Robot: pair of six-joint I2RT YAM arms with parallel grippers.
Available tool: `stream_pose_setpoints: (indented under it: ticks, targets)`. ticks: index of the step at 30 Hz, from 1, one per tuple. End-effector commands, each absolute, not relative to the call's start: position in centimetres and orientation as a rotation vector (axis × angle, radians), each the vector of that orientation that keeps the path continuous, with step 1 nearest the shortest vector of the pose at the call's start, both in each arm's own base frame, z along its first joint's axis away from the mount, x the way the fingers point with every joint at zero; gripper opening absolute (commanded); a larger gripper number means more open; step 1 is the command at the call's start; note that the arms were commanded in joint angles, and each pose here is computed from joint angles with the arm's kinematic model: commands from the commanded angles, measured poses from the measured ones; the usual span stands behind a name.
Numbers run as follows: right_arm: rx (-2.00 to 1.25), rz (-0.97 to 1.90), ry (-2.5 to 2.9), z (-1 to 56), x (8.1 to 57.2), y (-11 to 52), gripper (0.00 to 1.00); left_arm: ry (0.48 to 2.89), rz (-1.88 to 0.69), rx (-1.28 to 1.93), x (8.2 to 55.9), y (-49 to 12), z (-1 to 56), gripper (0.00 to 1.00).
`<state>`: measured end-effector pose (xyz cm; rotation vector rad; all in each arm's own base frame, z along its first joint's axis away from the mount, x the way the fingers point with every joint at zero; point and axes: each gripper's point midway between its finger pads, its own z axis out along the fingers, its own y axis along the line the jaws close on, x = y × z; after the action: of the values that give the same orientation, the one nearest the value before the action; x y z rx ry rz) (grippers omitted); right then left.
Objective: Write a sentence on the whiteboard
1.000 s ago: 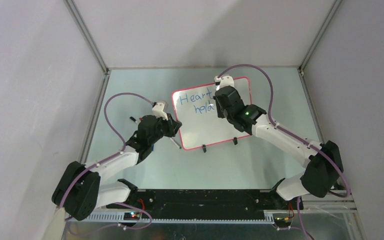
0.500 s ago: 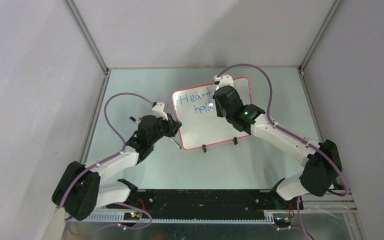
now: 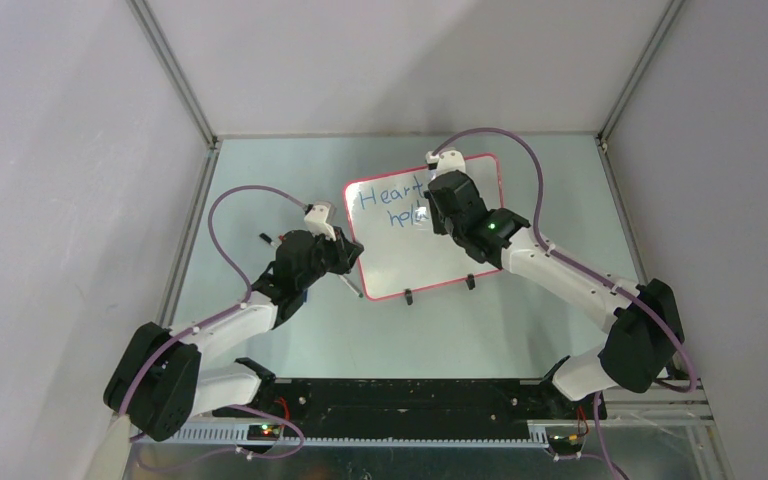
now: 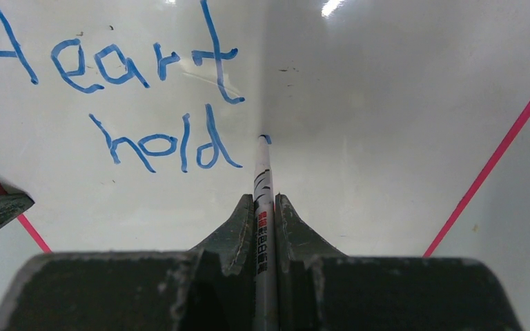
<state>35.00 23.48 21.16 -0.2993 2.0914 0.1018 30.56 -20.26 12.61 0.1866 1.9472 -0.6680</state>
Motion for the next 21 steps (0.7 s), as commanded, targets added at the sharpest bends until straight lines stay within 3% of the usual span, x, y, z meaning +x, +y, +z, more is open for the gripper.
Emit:
stream_pose_setpoints:
  ticks: [1, 21]
  targets:
    - [-0.316, 0.142, 2.072, 21.5, 35.3, 24.6, 0.0, 1.891, -0.637, 0.219, 31.2, -20.3, 14.3, 0.21]
    - [-0.342, 0.125, 2.117, 20.5, 34.5, 24.4, 0.0, 1.89, -0.635, 0.217, 31.2, -20.3, 14.3, 0.22]
